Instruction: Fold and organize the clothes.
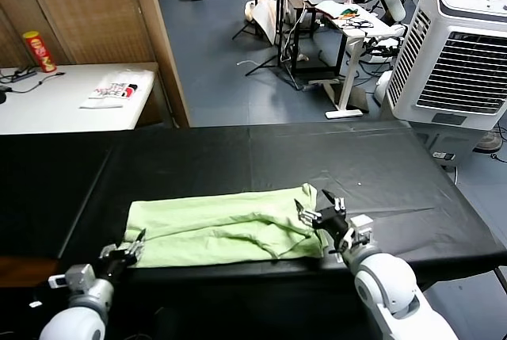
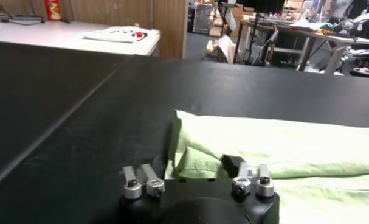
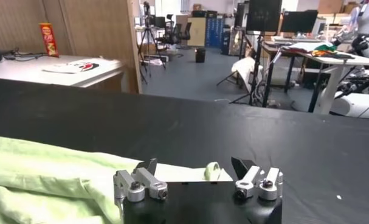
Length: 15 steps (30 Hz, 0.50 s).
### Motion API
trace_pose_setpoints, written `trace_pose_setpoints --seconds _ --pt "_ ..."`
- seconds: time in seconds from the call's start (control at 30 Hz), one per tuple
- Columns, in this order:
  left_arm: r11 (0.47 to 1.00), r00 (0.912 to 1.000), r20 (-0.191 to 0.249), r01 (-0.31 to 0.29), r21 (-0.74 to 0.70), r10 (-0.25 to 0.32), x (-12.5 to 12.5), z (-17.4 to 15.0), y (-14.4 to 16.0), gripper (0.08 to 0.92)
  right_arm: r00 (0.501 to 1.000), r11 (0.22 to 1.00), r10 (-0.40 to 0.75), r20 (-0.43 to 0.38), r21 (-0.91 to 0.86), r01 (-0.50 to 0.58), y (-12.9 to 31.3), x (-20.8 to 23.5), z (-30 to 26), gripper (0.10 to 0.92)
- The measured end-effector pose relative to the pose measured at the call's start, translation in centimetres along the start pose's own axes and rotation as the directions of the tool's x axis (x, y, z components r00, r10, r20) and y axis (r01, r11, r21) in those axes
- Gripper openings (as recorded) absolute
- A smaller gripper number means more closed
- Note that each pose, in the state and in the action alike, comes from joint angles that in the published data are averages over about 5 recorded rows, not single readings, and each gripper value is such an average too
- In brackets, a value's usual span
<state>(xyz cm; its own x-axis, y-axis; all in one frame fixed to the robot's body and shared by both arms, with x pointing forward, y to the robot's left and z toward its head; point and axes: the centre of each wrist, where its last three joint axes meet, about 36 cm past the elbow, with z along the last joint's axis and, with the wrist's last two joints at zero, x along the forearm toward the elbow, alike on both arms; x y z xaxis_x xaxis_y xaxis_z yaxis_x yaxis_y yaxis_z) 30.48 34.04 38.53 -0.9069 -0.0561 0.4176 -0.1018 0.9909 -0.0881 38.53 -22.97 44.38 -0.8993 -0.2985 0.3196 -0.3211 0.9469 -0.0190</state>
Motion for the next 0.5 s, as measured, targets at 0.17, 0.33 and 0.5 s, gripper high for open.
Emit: trace_pose_setpoints --seconds 0.17,0.33,0.5 --pt "1.0 1.0 -0.003 0.005 0.016 -0.005 -0.4 -0.3 0.3 0.167 1.0 1.0 0.0 0.006 -0.005 0.0 0.2 -0.1 -0.1 0.798" --pt "0.993 0.9973 0.055 0.054 -0.102 -0.048 -0.8 -0.7 1.7 0.165 1.0 1.0 0.005 0.009 -0.004 -0.005 0.4 0.2 -0.1 0.798" --pt "0.958 0.9889 0.1 0.132 -0.255 -0.109 -0.8 -1.2 4.8 0.164 1.0 1.0 0.011 0.011 -0.004 -0.011 0.7 0.5 0.0 0.798"
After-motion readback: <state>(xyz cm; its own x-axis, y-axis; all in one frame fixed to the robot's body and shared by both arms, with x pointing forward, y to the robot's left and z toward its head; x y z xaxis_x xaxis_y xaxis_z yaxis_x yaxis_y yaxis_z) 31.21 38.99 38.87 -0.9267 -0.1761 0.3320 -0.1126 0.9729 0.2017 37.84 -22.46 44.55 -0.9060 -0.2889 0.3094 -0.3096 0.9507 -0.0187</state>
